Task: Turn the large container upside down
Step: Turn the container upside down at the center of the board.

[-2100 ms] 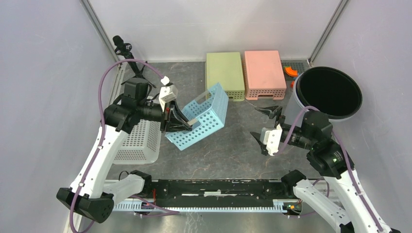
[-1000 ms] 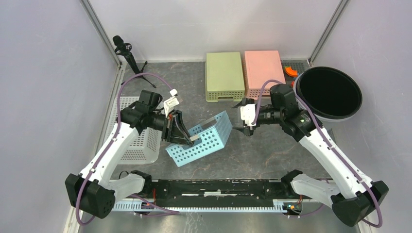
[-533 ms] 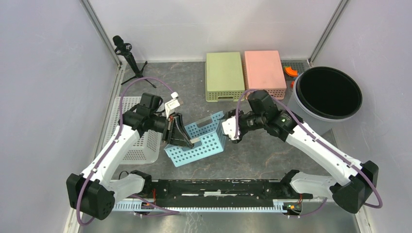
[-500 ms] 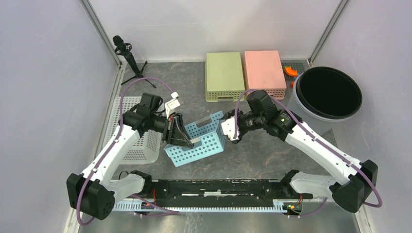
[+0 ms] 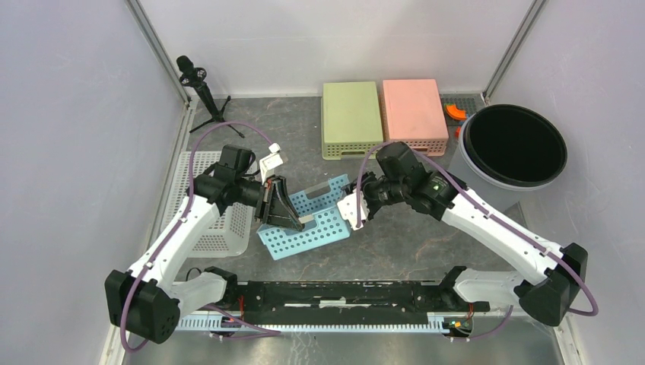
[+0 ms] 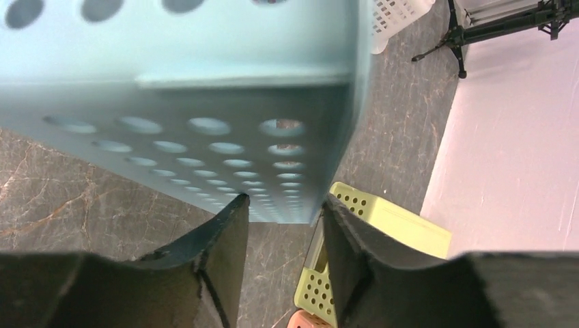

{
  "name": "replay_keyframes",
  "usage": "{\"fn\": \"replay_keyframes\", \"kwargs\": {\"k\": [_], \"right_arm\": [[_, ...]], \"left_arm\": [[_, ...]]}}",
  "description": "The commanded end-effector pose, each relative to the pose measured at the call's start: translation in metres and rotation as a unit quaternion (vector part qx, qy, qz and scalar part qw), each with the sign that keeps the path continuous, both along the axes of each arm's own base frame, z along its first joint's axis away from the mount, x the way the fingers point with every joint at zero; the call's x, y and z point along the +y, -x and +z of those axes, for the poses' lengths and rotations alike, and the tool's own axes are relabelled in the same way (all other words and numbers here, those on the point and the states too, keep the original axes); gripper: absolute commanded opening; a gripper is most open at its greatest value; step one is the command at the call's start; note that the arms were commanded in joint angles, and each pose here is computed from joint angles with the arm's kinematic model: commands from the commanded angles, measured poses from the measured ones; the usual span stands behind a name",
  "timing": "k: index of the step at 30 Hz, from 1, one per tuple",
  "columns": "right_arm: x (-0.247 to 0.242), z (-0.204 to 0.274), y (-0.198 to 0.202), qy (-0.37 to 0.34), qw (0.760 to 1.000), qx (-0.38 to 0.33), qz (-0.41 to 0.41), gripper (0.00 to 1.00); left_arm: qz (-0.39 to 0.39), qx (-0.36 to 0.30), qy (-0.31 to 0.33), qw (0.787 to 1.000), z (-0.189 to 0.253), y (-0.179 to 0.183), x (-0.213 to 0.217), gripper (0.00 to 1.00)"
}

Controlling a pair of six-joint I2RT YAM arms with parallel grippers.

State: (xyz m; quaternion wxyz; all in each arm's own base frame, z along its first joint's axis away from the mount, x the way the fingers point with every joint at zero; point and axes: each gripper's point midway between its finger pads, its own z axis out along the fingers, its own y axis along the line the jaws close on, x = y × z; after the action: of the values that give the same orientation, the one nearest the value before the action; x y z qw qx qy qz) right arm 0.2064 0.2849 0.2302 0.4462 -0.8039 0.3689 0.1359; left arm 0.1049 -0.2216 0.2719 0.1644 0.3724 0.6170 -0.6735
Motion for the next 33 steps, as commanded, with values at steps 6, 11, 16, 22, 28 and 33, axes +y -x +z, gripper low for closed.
{"fn": "replay_keyframes", "kwargs": {"k": [6,11,16,22,28,33], "right_arm": [[0.016,0.02,0.019,0.004,0.996,-0.004,0.086,0.34],[0.015,0.026,0.027,-0.008,0.995,0.003,0.095,0.24],[0.012,0.038,0.036,-0.03,0.995,0.011,0.09,0.12],[0.013,0.043,0.047,-0.079,0.993,0.06,0.06,0.0],[0.01,0.044,0.058,-0.121,0.985,0.115,0.052,0.0],[0.01,0.047,0.06,-0.154,0.967,0.197,0.045,0.0]], "left_arm": [[-0.031,-0.018,0.043,0.998,0.024,0.002,0.0,0.02],[-0.017,-0.055,0.039,0.998,0.041,-0.007,-0.003,0.02],[0.001,-0.104,0.027,0.994,0.055,-0.018,-0.006,0.17],[0.025,-0.124,0.0,0.992,0.052,-0.033,-0.009,0.21],[0.057,-0.113,-0.017,0.992,0.043,-0.043,-0.011,0.27],[0.069,-0.112,-0.023,0.991,0.042,-0.045,-0.011,0.32]]}}
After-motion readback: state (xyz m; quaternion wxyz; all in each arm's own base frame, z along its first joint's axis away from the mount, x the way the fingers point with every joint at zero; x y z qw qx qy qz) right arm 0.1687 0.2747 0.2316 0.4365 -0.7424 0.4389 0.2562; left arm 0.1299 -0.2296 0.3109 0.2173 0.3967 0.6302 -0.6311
